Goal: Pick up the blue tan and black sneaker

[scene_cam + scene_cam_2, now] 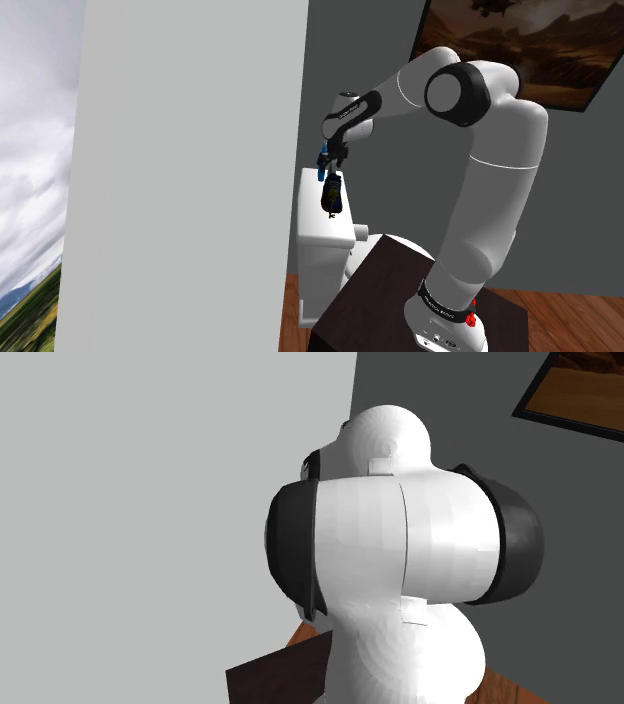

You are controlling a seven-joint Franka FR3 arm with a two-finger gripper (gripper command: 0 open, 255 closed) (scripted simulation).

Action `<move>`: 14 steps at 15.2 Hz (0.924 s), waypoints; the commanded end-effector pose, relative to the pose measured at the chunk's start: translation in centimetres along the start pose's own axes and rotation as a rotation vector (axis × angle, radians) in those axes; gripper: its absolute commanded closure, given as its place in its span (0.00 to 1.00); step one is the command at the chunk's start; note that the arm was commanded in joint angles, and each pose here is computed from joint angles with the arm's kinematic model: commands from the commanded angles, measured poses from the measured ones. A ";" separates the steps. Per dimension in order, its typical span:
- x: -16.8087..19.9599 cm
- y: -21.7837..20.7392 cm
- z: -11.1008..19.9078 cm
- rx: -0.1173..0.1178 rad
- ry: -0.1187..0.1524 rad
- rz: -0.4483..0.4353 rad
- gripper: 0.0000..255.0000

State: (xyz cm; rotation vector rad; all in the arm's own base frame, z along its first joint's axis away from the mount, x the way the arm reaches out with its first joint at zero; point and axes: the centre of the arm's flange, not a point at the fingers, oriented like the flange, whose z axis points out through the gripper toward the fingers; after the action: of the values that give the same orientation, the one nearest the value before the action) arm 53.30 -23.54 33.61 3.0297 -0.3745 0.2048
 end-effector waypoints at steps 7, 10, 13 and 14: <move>0.0 0.3 4.6 -0.001 0.000 0.004 0.00; 0.0 0.3 4.7 -0.001 0.000 0.004 1.00; 0.0 0.3 4.7 -0.001 0.000 0.004 1.00; 0.0 0.3 4.7 -0.001 0.000 0.004 1.00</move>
State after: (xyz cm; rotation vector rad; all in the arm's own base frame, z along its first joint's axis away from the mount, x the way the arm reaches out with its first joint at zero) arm 53.84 -24.33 29.10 3.0268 -0.3819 0.2082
